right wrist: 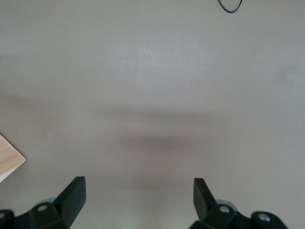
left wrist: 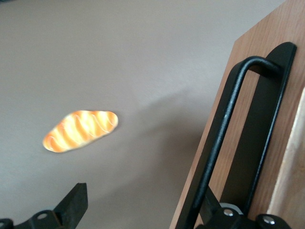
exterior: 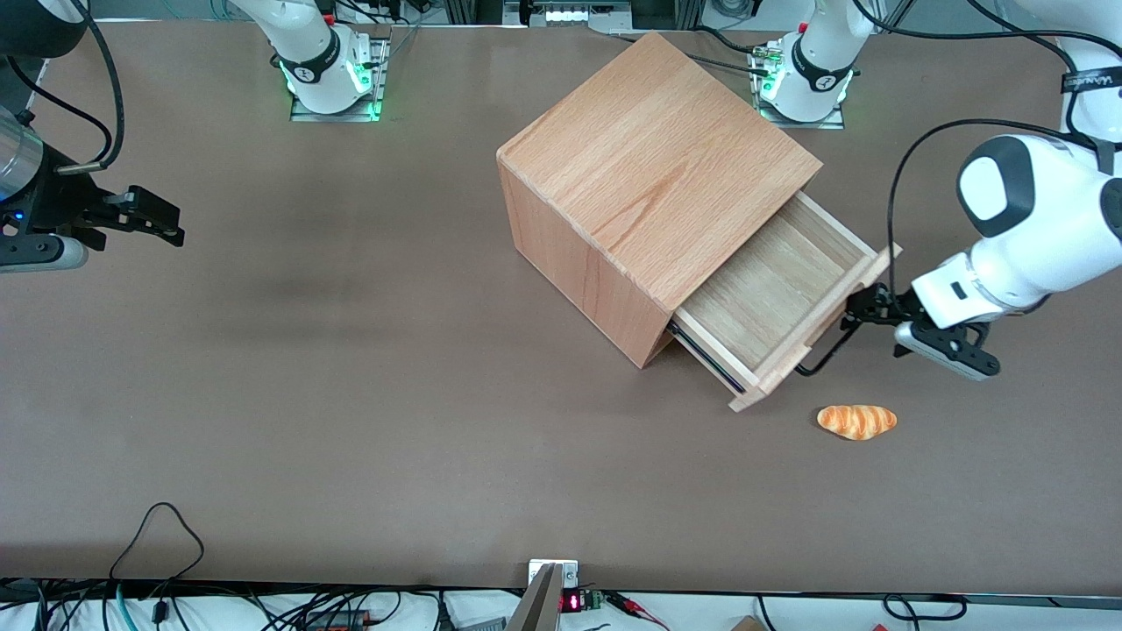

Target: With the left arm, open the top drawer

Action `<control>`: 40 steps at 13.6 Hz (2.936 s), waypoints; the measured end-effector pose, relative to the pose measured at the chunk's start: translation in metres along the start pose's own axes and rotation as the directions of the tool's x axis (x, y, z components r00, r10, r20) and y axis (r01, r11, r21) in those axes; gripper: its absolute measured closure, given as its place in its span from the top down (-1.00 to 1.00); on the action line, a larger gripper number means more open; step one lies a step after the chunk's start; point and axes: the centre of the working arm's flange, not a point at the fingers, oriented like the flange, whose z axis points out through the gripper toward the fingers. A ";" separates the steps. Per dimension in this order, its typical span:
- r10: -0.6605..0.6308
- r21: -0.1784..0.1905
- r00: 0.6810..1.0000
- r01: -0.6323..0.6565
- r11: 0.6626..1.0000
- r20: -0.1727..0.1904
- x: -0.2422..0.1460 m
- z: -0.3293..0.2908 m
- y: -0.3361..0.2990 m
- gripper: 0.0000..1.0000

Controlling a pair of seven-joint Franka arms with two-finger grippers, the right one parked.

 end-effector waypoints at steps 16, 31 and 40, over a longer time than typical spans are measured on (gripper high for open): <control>-0.065 0.079 0.980 0.081 0.994 -0.187 0.021 -0.103 -0.007 1.00; -0.383 0.241 0.919 0.352 0.904 0.092 -0.081 -0.236 0.029 1.00; -0.404 0.239 0.909 0.372 0.897 0.101 -0.082 -0.230 0.022 1.00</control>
